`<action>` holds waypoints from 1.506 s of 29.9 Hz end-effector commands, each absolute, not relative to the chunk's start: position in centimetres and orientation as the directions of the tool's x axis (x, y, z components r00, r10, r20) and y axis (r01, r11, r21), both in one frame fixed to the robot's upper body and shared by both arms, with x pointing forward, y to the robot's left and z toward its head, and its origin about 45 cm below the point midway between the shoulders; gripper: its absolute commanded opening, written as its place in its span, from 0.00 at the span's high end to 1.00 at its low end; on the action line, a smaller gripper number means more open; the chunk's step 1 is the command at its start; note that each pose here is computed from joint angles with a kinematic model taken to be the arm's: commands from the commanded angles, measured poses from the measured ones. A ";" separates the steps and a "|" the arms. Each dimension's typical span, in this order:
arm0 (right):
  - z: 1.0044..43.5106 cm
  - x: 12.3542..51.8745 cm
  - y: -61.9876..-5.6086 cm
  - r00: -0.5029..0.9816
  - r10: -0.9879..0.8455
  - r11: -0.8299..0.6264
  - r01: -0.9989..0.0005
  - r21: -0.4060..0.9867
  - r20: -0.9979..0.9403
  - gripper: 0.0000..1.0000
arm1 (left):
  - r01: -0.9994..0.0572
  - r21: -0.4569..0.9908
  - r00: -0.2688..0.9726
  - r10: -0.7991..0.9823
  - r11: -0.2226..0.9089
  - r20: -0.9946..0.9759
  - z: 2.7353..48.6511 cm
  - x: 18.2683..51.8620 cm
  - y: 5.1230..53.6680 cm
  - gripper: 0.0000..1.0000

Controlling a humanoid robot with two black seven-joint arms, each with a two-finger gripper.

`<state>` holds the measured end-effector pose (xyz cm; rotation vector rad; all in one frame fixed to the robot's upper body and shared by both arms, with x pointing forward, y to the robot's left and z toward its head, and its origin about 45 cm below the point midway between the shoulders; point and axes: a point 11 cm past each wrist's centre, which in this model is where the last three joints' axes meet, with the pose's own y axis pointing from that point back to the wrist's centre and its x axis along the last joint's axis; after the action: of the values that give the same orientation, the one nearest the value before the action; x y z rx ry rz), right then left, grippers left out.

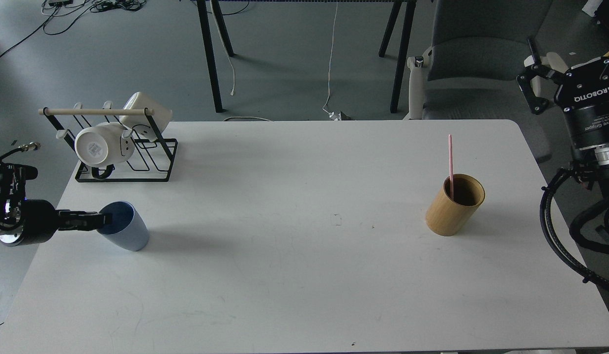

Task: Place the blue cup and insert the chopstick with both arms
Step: 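Grasp the tipped blue cup with the left gripper, then lift the blue cup, carry it to table center, set it upright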

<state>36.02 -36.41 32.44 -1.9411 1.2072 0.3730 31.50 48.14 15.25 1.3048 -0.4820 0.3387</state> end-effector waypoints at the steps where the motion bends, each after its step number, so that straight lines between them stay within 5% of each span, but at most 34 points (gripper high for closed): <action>1: 32.4 36.0 -36.5 0.498 -0.615 -0.221 -0.853 -0.474 -0.611 0.01 | -0.505 0.830 0.851 -0.028 0.237 0.525 15.3 31.6 48.2 0.66; 10: 32.3 36.0 -36.5 0.497 -0.616 -0.220 -0.853 -0.473 -0.611 0.01 | -0.520 0.820 0.840 -0.032 0.239 0.542 15.5 31.7 48.1 0.94; 21: 31.9 35.8 -36.7 0.487 -0.619 -0.215 -0.860 -0.463 -0.616 0.01 | -0.549 0.771 0.802 -0.055 0.322 0.594 16.3 32.2 45.5 0.97; 28: 33.6 36.2 -37.9 0.493 -0.629 -0.173 -0.843 -0.509 -0.601 0.01 | -0.597 0.678 0.724 -0.077 0.429 0.686 21.5 35.1 41.6 0.97; 36: 35.4 37.9 -39.2 0.487 -0.657 -0.141 -0.830 -0.540 -0.576 0.01 | -0.424 0.721 0.683 -0.329 0.548 0.652 23.4 41.4 28.2 0.96; 45: 35.1 38.2 -39.9 0.465 -0.669 -0.123 -0.839 -0.530 -0.579 0.01 | -0.260 0.824 0.578 -0.603 0.503 0.551 19.5 42.4 16.3 0.96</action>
<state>38.13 -39.80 35.20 -1.8611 1.2633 0.2480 42.32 19.29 20.76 1.0565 -0.9481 -0.1930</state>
